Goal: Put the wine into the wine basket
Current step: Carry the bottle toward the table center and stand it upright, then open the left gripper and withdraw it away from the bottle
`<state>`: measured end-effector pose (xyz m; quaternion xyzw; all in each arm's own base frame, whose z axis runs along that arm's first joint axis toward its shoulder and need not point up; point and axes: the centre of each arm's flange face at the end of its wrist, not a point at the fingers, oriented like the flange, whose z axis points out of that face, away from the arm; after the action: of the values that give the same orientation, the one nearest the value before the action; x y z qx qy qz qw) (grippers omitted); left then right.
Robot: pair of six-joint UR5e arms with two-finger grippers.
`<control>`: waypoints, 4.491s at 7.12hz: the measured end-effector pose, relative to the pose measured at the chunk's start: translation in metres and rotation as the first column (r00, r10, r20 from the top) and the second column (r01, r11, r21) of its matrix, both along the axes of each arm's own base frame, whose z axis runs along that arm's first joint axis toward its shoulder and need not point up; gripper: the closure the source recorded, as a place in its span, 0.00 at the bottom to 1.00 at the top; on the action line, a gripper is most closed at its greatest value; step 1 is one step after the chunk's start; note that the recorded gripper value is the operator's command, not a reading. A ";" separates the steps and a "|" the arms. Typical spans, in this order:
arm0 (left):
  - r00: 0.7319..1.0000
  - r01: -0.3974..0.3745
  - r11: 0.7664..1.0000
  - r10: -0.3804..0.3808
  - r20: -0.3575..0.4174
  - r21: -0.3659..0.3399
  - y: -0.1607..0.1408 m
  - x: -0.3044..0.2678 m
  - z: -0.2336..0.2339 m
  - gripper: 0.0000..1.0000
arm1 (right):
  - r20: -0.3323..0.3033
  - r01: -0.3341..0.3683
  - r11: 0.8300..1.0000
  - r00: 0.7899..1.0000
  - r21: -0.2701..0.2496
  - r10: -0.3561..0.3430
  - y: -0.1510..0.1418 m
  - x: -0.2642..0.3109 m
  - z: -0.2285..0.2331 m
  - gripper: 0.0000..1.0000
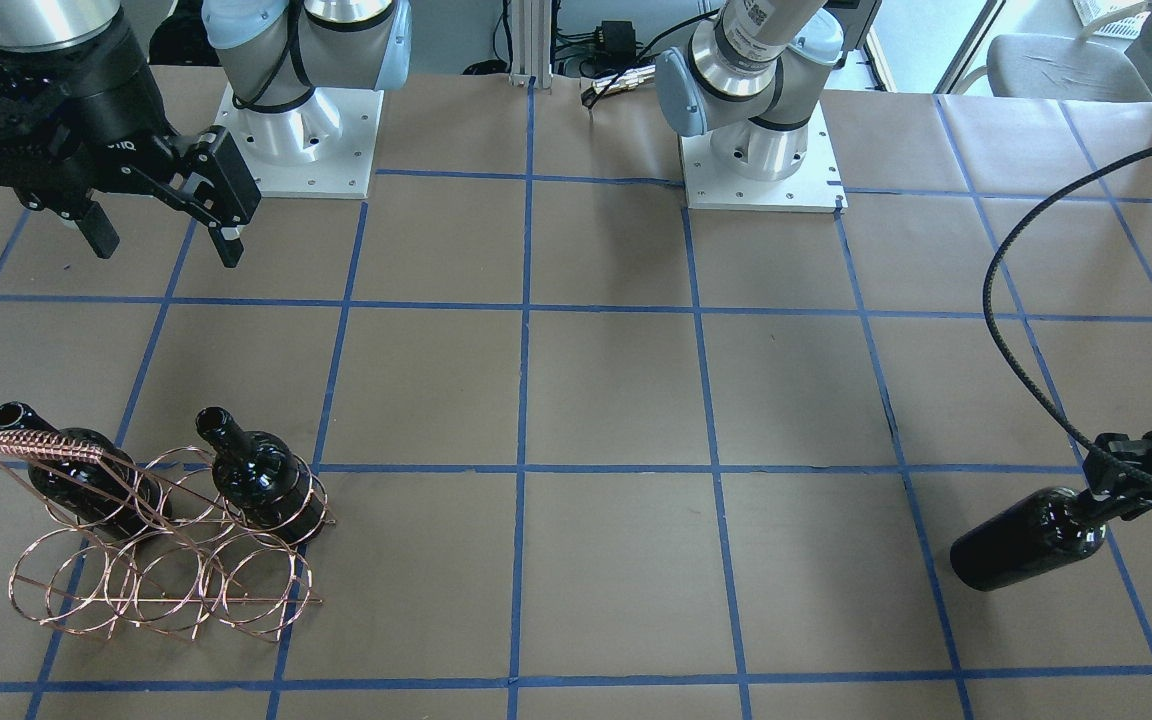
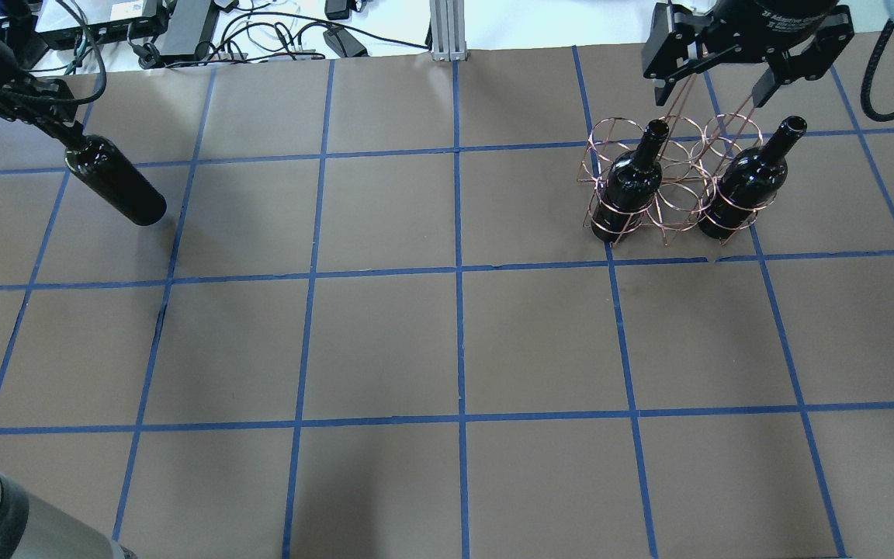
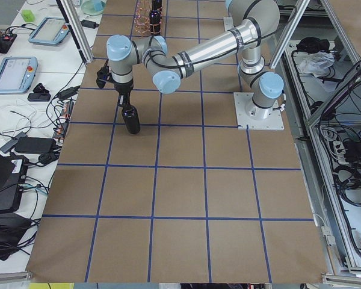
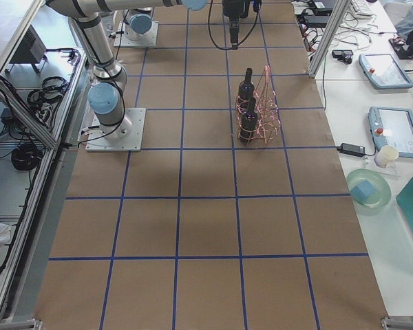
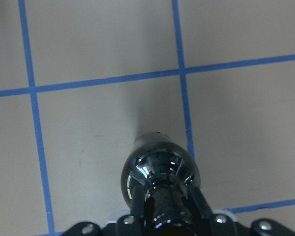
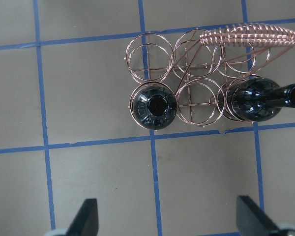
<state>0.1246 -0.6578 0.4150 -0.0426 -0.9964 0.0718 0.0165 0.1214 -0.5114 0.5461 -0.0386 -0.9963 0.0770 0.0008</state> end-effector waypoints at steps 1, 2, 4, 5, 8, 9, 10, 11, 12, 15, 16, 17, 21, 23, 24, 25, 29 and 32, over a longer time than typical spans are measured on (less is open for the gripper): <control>1.000 -0.016 1.000 0.016 -0.005 -0.011 0.002 -0.051 0.014 1.00 | 0.000 0.000 1.000 1.000 0.003 0.000 0.000 0.000 -0.001 0.00; 0.999 -0.032 0.999 0.032 -0.021 -0.009 0.009 -0.100 0.021 1.00 | 0.000 0.001 1.000 1.000 0.005 -0.001 0.000 -0.001 -0.002 0.00; 0.998 -0.032 0.999 0.032 -0.046 -0.003 0.037 -0.193 0.028 1.00 | 0.001 0.001 1.000 1.000 0.007 -0.001 0.001 -0.001 -0.003 0.00; 0.998 -0.033 0.999 0.034 -0.056 0.003 0.054 -0.234 0.030 1.00 | 0.001 0.001 1.000 1.000 0.008 -0.001 0.001 -0.001 -0.003 0.00; 0.998 -0.003 0.999 0.005 -0.066 0.045 0.113 -0.326 0.004 1.00 | 0.001 0.002 1.000 1.000 0.009 -0.002 0.001 -0.001 -0.003 0.00; 0.998 0.021 0.998 -0.017 -0.064 0.058 0.131 -0.344 -0.006 1.00 | 0.001 0.002 1.000 1.000 0.010 -0.002 0.001 -0.001 -0.003 0.00; 0.997 0.041 0.997 -0.037 -0.060 0.072 0.145 -0.357 -0.015 1.00 | 0.001 0.002 1.000 1.000 0.010 -0.002 0.001 -0.001 -0.003 0.00; 0.997 0.057 0.995 -0.052 -0.057 0.087 0.155 -0.365 -0.023 1.00 | 0.001 0.002 1.000 1.000 0.011 -0.002 0.001 -0.001 -0.003 0.00; 0.997 0.067 0.992 -0.062 -0.053 0.103 0.162 -0.369 -0.031 1.00 | 0.000 0.002 1.000 1.000 0.012 -0.003 0.001 -0.002 -0.004 0.00; 0.996 0.077 0.990 -0.072 -0.046 0.116 0.171 -0.369 -0.035 1.00 | 0.000 0.002 1.000 1.000 0.014 -0.002 0.001 -0.002 -0.004 0.00; 0.996 0.078 0.990 -0.073 -0.044 0.119 0.172 -0.369 -0.035 1.00 | -0.003 0.000 1.000 1.000 0.013 0.000 0.001 -0.002 -0.003 0.00; 0.996 0.079 0.989 -0.074 -0.042 0.128 0.174 -0.368 -0.037 1.00 | -0.008 0.000 1.000 1.000 0.012 0.001 0.002 -0.003 -0.003 0.00; 0.996 0.080 0.987 -0.076 -0.036 0.140 0.174 -0.363 -0.041 1.00 | -0.011 -0.001 1.000 1.000 0.022 0.002 0.002 -0.004 -0.005 0.00; 0.996 0.081 0.986 -0.077 -0.036 0.143 0.174 -0.363 -0.041 0.01 | -0.020 -0.005 1.000 1.000 0.030 0.006 0.003 -0.005 -0.006 0.00; 0.997 0.077 0.985 -0.072 -0.035 0.155 0.175 -0.362 -0.042 0.00 | -0.025 -0.010 0.999 1.000 0.032 0.011 0.002 -0.005 -0.007 0.00; 0.997 0.071 0.983 -0.066 -0.035 0.171 0.176 -0.362 -0.040 0.00 | -0.033 -0.022 0.999 0.999 0.035 0.023 0.002 -0.006 -0.008 0.00; 0.999 0.032 0.991 -0.030 -0.022 0.132 0.163 -0.343 0.043 0.00 | -0.042 -0.049 0.998 0.998 0.043 0.051 0.002 -0.005 -0.009 0.00; 0.991 -0.130 0.990 0.130 0.015 0.045 0.128 -0.236 0.086 0.00 | -0.032 -0.057 0.997 0.998 0.043 0.058 0.002 0.014 -0.009 0.00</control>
<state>-0.1116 -0.5298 0.5013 0.0223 -0.9985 0.0494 0.0068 0.1352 -0.5093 0.5367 -0.0086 -0.9982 0.0566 0.0158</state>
